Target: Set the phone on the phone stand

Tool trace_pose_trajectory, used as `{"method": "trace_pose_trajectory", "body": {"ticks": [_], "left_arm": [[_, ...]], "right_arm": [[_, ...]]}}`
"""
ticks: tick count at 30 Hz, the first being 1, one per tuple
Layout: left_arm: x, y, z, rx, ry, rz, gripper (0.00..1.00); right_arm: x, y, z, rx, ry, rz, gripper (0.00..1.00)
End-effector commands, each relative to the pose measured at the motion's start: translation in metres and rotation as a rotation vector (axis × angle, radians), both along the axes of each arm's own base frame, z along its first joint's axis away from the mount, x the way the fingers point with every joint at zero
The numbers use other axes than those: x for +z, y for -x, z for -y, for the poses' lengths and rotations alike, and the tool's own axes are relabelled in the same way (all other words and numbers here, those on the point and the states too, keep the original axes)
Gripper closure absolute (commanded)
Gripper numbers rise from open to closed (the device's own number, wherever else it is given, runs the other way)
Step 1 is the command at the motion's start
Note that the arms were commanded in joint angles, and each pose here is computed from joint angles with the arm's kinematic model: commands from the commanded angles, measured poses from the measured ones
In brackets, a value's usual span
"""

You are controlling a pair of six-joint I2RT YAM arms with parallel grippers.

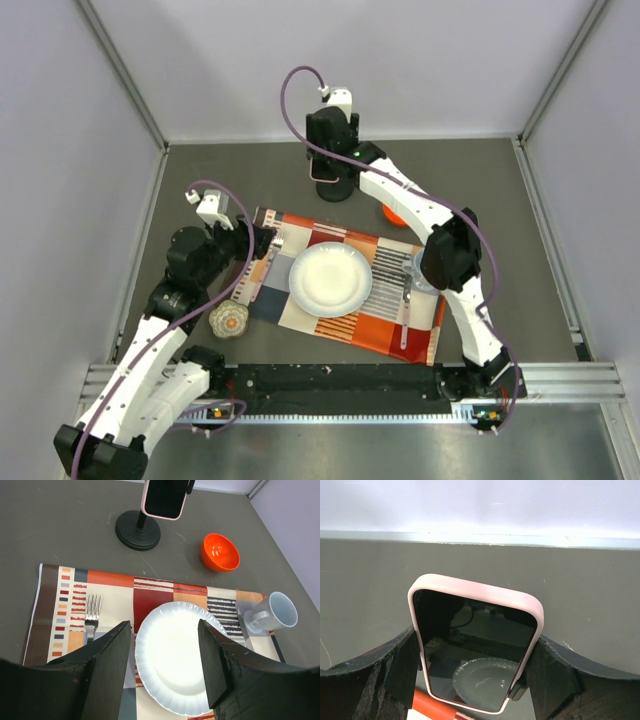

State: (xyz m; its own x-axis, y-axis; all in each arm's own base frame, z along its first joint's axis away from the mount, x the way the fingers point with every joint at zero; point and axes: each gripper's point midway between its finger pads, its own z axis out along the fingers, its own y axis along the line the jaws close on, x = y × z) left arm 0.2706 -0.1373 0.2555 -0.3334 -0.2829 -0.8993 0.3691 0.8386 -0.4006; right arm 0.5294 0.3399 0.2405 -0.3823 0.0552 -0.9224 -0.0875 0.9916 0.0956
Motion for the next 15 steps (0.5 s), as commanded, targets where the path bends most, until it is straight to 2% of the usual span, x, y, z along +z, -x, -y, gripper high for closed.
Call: {"method": "trace_pose_trajectory", "body": {"ticks": [1,3,12,15], "left_arm": [[0.021,0.0,-0.002,0.002,-0.001,0.068,0.39],[0.021,0.001,-0.002,0.002,-0.001,0.066,0.39],[0.021,-0.001,-0.001,-0.002,-0.005,0.063,0.39],[0.023,-0.001,0.0,-0.004,0.001,0.066,0.39]], "right_arm": [[-0.008,-0.009,0.015,0.069,0.125,0.007,0.97],[-0.021,-0.015,0.022,0.09,0.146,-0.016,1.0],[-0.051,-0.032,0.053,0.096,0.284,-0.049,1.0],[-0.055,-0.039,0.056,0.12,0.255,-0.056,1.0]]}}
